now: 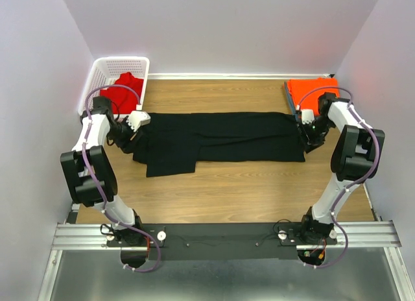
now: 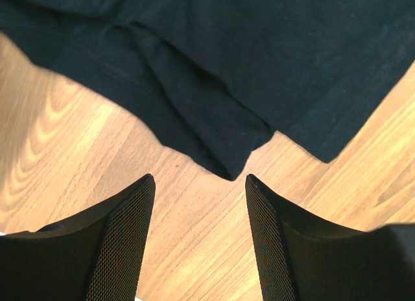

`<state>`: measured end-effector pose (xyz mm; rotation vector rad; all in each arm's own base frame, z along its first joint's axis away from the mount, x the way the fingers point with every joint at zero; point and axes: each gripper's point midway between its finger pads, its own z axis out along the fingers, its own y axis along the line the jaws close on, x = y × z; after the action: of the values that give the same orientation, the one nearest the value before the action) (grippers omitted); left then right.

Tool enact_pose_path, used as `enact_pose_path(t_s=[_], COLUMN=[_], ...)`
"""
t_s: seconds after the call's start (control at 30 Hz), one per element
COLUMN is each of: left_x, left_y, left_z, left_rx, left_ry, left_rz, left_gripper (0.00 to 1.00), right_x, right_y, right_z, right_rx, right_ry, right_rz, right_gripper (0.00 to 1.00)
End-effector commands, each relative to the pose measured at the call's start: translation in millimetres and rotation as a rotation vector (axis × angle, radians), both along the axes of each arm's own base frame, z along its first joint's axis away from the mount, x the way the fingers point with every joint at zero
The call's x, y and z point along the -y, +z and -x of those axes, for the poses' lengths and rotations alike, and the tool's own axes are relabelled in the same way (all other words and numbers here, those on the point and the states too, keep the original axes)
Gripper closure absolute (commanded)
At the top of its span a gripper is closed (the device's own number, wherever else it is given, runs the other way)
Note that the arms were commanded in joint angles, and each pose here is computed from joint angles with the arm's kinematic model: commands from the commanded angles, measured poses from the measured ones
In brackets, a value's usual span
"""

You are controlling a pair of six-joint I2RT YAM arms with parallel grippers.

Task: Fold and stack the t-shirts
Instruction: Fold the other side of the tshirt into a rectangle

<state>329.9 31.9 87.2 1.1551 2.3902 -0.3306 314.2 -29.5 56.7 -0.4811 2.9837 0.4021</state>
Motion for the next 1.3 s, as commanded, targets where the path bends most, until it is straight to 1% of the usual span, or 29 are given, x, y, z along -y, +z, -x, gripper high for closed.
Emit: enact_pose_path(t_s=[0.0, 0.2, 0.23, 0.27, 0.33, 0.37, 0.5, 0.53, 0.63, 0.67, 0.73, 0.77, 0.8, 0.87, 1.07, 1.13, 1.27], left_x=[8.1, 7.0, 8.0, 8.7, 10.1, 9.9, 9.7, 8.6, 10.2, 10.1, 7.5, 6.0, 5.0, -2.4, -24.8, -26.5, -20.2], left_y=[-7.7, -26.0, -30.4, -32.9, -37.1, -39.7, -48.3, -50.5, -53.7, -54.3, -55.1, -54.0, -53.2, -50.5, -44.0, -42.5, -44.1], left_z=[-0.8, 1.5, 2.3, 2.8, 5.7, 6.7, 10.6, 9.5, 11.7, 12.5, 16.1, 17.7, 18.2, 23.3, 41.1, 47.8, 64.0], left_rx=[-0.014, -0.054, -0.068, -0.075, -0.090, -0.099, -0.118, -0.117, -0.129, -0.132, -0.143, -0.144, -0.143, -0.153, -0.196, -0.203, -0.231], left_ry=[0.043, 0.065, 0.065, 0.066, 0.061, 0.062, 0.067, 0.069, 0.066, 0.064, 0.062, 0.062, 0.059, 0.071, 0.107, 0.100, 0.094], left_rz=[0.082, 0.087, 0.092, 0.097, 0.104, 0.106, 0.100, 0.098, 0.104, 0.103, 0.090, 0.085, 0.078, 0.059, -0.006, -0.026, -0.011], left_gripper=[0.34, 0.33, 0.31, 0.24, 0.23, 0.23, 0.24, 0.29, 0.42, 0.52, 0.66, 0.79, 0.86, 1.00, 1.00, 1.00, 1.00], right_x=[0.8, 5.5, 6.8, 8.6, 12.4, 13.3, 13.5, 13.6, 15.7, 17.2, 19.4, 22.3, 24.1, 27.8, 52.4, 57.6, 57.5], right_y=[-20.3, -41.5, -44.3, -46.9, -53.5, -54.6, -57.4, -58.4, -57.2, -57.2, -56.5, -55.2, -54.7, -52.8, -44.7, -43.9, -45.2], right_z=[-2.5, -0.8, -0.4, 0.2, 2.3, 3.4, 6.8, 7.7, 7.2, 8.2, 8.2, 8.6, 9.5, 10.2, 22.3, 29.5, 44.1], right_rx=[-0.020, -0.047, -0.049, -0.051, -0.058, -0.061, -0.066, -0.067, -0.061, -0.063, -0.060, -0.056, -0.057, -0.052, -0.050, -0.056, -0.077], right_ry=[-0.090, -0.120, -0.120, -0.126, -0.129, -0.129, -0.127, -0.127, -0.124, -0.123, -0.117, -0.111, -0.110, -0.103, -0.080, -0.060, -0.029], right_rz=[-0.017, 0.015, 0.022, 0.034, 0.058, 0.064, 0.068, 0.069, 0.081, 0.090, 0.101, 0.117, 0.125, 0.143, 0.236, 0.252, 0.259], right_gripper=[0.48, 0.49, 0.50, 0.50, 0.52, 0.55, 0.62, 0.68, 0.78, 0.84, 0.91, 0.97, 0.99, 0.99, 0.99, 0.99, 0.99])
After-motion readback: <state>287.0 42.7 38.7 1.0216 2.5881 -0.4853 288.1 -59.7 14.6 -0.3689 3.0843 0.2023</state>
